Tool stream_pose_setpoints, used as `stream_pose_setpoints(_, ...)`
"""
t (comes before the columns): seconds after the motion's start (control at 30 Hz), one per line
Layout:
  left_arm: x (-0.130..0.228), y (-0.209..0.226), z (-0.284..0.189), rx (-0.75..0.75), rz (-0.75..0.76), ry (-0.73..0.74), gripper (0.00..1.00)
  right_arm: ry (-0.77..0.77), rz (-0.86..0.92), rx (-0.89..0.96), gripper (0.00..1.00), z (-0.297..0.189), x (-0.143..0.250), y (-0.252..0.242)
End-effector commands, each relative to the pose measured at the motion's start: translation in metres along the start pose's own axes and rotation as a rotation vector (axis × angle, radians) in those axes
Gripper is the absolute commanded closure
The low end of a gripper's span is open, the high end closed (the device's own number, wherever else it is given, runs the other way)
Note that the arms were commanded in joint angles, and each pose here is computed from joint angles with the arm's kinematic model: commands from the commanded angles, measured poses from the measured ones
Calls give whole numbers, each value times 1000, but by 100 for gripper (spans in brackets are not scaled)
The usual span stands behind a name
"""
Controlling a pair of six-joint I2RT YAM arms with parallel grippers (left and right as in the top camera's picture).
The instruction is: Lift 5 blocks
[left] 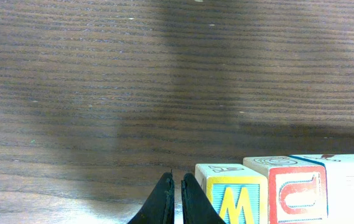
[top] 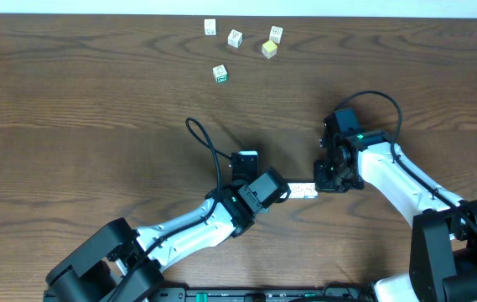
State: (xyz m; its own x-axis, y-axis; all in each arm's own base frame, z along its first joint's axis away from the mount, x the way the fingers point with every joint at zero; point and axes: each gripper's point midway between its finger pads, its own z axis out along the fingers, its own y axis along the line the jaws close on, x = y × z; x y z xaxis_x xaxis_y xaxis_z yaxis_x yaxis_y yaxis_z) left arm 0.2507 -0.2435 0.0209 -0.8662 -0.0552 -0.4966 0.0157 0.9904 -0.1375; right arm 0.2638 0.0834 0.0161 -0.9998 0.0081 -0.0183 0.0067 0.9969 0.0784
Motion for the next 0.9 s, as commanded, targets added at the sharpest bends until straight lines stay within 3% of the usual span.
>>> stream_pose_setpoints(0.0, 2, 6, 3, -31, -2, -5, 93, -2, 6, 13, 99, -1, -2, 0)
stream_pose_setpoints(0.27, -1, 24, 8, -41, -33, 59, 93, -17, 5, 9, 99, -1, -6, 1)
stream_pose_setpoints(0.53, -50, 123, -11, -246, -83, 33, 93, -46, 7, -14, 99, -2, -13, 5)
stream_pose_setpoints(0.73, -91, 134, -51, -79, 1, -47, 93, -151, 64, -59, 99, -35, -26, -12)
stream_pose_setpoints(0.87, -113, 121, -93, 134, 32, -140, 93, -299, 103, -141, 99, -86, -32, -36)
